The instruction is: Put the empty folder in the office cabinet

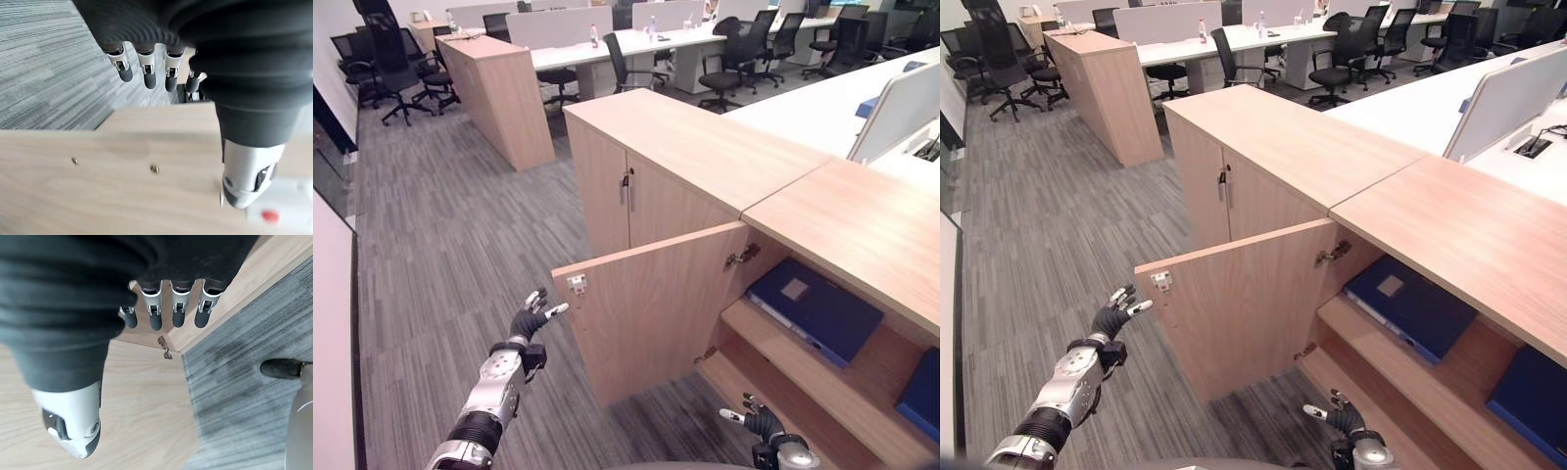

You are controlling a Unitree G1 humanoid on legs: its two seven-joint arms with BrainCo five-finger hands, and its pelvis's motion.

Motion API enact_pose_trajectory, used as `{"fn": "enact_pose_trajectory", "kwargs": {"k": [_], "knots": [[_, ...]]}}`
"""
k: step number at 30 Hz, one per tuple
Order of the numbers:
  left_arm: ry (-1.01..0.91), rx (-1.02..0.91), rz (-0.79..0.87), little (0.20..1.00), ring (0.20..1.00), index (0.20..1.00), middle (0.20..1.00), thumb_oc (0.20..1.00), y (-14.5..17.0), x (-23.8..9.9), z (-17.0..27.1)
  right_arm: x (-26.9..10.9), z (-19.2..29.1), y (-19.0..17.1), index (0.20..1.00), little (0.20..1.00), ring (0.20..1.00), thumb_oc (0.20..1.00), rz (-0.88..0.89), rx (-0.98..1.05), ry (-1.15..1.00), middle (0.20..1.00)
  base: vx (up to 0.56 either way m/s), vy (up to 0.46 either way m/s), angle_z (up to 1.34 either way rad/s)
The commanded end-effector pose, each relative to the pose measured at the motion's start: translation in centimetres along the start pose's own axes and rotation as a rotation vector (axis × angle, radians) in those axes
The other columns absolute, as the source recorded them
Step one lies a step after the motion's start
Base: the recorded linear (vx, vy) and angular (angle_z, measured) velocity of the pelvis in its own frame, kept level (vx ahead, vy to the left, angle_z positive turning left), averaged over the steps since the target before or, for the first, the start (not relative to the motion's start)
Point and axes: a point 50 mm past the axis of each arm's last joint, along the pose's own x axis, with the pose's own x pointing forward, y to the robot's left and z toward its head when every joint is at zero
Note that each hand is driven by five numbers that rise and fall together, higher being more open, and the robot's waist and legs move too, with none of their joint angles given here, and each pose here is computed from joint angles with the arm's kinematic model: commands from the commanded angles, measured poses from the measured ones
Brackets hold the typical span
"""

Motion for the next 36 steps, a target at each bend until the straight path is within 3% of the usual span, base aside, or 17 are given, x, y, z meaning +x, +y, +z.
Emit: {"fn": "enact_pose_trajectory", "kwargs": {"k": [1, 14, 21, 27, 28, 36], "knots": [[-0.134, 0.063, -0.008, 1.0, 1.0, 1.0, 1.0, 1.0, 0.6, 1.9, 4.4, 0.7, 2.2, 0.1, 1.0, 1.0, 1.0, 1.0, 0.009, -0.025, -0.073, 1.0, 0.02, 0.011, -0.03], [-0.134, 0.165, -0.201, 1.0, 1.0, 1.0, 1.0, 1.0, -3.8, 2.8, 5.1, 1.0, 2.5, 0.5, 1.0, 1.0, 1.0, 1.0, 0.039, -0.06, -0.068, 1.0, 0.01, 0.018, -0.07], [-0.139, 0.265, -0.458, 1.0, 1.0, 1.0, 1.0, 1.0, -8.0, 1.0, 3.9, 1.0, 3.2, 0.8, 1.0, 1.0, 1.0, 1.0, 0.047, -0.016, -0.1, 1.0, -0.06, 0.063, 0.0], [-0.123, 0.348, -0.547, 1.0, 1.0, 1.0, 1.0, 1.0, -5.8, -1.2, 3.5, 1.7, 8.8, 0.6, 1.0, 1.0, 1.0, 1.0, 0.029, 0.035, -0.263, 1.0, -0.32, 0.052, -0.59], [-0.053, 0.33, -0.563, 1.0, 1.0, 1.0, 1.0, 1.0, -3.9, -3.2, 1.7, 1.8, 8.7, 1.0, 1.0, 1.0, 1.0, 1.0, 0.047, 0.023, -0.258, 1.0, -0.37, 0.125, -0.61], [-0.004, 0.155, -0.511, 1.0, 1.0, 1.0, 1.0, 1.0, -1.6, -6.5, -0.3, 2.2, 6.8, 1.0, 1.0, 1.0, 1.0, 1.0, 0.046, -0.008, -0.163, 1.0, -0.08, -0.058, -1.3]]}}
